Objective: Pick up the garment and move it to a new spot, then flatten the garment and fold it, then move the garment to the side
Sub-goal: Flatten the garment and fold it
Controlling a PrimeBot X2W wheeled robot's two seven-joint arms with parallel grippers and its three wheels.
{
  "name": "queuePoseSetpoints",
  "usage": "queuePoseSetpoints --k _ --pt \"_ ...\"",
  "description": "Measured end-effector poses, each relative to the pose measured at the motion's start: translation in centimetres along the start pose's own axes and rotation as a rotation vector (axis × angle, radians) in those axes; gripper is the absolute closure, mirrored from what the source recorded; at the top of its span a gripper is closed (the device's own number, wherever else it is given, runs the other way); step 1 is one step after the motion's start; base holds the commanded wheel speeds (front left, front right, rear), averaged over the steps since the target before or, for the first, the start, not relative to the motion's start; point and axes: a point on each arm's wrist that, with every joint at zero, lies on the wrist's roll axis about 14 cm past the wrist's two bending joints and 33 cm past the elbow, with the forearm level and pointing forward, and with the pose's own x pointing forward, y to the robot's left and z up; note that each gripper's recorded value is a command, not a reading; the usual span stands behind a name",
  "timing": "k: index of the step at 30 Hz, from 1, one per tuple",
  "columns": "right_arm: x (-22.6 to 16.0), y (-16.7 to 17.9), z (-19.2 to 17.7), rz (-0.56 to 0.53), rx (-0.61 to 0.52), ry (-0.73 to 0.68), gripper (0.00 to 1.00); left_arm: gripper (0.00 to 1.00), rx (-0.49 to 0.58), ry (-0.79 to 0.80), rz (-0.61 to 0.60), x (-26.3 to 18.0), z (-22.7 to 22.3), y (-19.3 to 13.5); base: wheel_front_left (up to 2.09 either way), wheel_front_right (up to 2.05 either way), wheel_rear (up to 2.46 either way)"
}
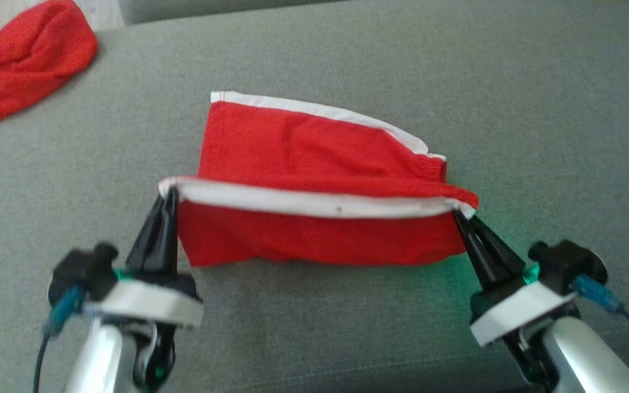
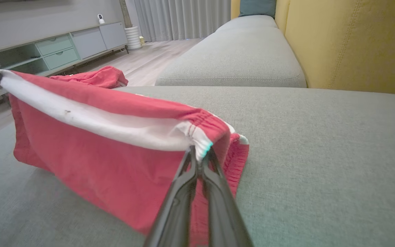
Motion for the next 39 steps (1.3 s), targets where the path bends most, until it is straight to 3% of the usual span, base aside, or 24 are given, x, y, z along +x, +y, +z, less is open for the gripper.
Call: queuePoseSetpoints --k 16,23,34,35,36,37,38,39 --pt "7.9 -2.6 -2.4 -0.079 0.04 0.033 1.0 1.0 0.102 0.121 -0.005 11.7 -5.3 2.3 0.0 0.0 0.0" --pt "9.7 -2.7 -3.7 -0.078 0.047 0.056 1.0 1.0 0.136 0.205 0.004 13.9 -8.2 3.4 0.0 0.0 0.0" --pt "10.3 -4.0 -3.8 -0.119 0.028 0.057 1.0 0.99 0.165 0.242 -0.009 16.1 -9.1 3.2 0.0 0.0 0.0" --pt "10.3 -4.0 -3.7 -0.12 0.028 0.056 1.0 0.85 0.167 0.247 -0.01 16.2 -9.2 3.2 0.0 0.0 0.0" --pt "10.4 -4.1 -3.6 -0.121 0.026 0.053 0.93 0.67 0.169 0.252 -0.013 16.2 -9.3 3.1 0.0 0.0 0.0" --pt "10.4 -4.2 -3.5 -0.123 0.023 0.05 0.69 0.49 0.171 0.258 -0.015 16.1 -9.5 3.1 0.0 0.0 0.0" --pt "10.4 -4.2 -3.3 -0.126 0.021 0.045 0.46 0.11 0.172 0.261 -0.016 16.1 -9.5 3.1 0.0 0.0 0.0" --pt "10.4 -4.3 -3.1 -0.128 0.018 0.04 0.05 0.0 0.173 0.26 -0.017 16.0 -9.5 3.0 0.0 0.0 0.0"
